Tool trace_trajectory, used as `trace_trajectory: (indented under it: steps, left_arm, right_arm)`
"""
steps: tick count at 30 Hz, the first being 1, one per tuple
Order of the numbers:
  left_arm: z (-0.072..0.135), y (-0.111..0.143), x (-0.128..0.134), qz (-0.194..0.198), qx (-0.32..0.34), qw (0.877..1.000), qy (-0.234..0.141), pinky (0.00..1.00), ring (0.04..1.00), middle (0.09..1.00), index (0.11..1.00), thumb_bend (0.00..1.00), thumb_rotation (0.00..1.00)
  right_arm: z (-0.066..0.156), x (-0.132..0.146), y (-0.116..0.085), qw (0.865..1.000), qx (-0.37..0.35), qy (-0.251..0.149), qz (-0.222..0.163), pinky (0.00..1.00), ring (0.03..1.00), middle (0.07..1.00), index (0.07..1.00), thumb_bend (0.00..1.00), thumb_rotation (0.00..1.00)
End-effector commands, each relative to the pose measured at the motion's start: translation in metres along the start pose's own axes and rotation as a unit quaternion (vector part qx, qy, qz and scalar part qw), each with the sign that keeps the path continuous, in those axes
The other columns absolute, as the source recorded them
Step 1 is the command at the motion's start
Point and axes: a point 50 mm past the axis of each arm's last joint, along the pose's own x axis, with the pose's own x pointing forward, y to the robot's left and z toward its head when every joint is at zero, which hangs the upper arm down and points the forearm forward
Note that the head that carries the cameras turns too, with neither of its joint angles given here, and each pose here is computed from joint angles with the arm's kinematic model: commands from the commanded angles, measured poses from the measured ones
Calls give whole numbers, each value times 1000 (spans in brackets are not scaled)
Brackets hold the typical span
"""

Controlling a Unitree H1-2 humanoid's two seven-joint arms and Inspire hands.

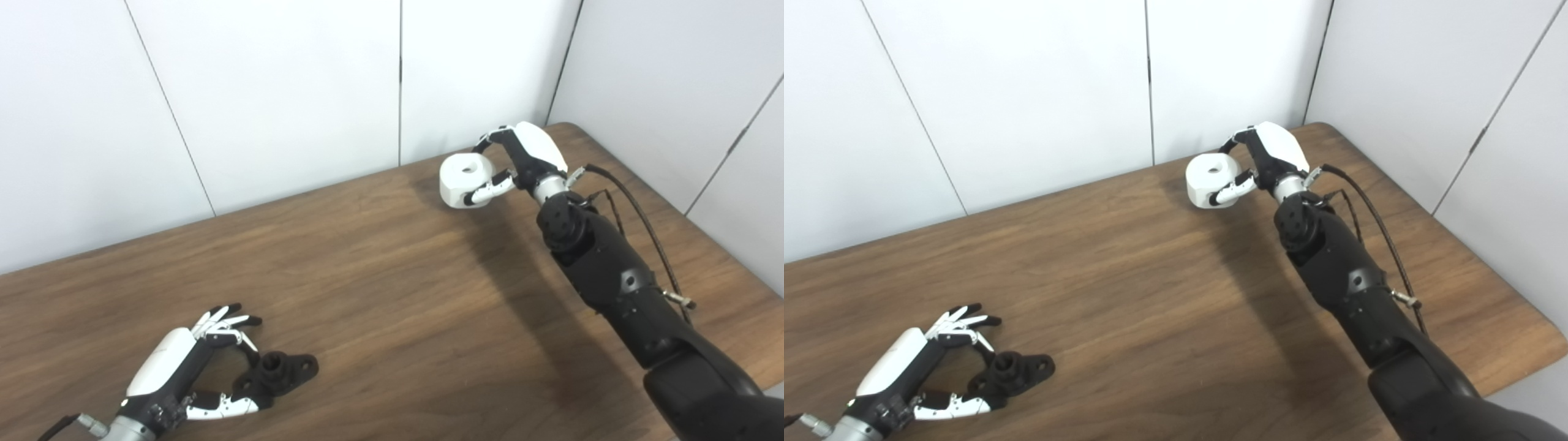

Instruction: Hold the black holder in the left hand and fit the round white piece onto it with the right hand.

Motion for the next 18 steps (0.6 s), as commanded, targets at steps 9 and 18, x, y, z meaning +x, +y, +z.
trace_trajectory:
  steps: [9, 18]
  left_arm:
    - [-6, -1, -4, -14, 8, 1000, 10, 1000, 976, 833, 483, 518, 39]
    - [-10, -7, -2, -12, 7, 1000, 17, 1000, 988, 840, 483, 519, 40]
  right_arm:
    - [35, -1, -38, 994, -17, -95, -51, 787, 903, 779, 486, 520, 157]
    - [68, -31, -22, 984, -10, -175, -20, 779, 893, 771, 485, 519, 157]
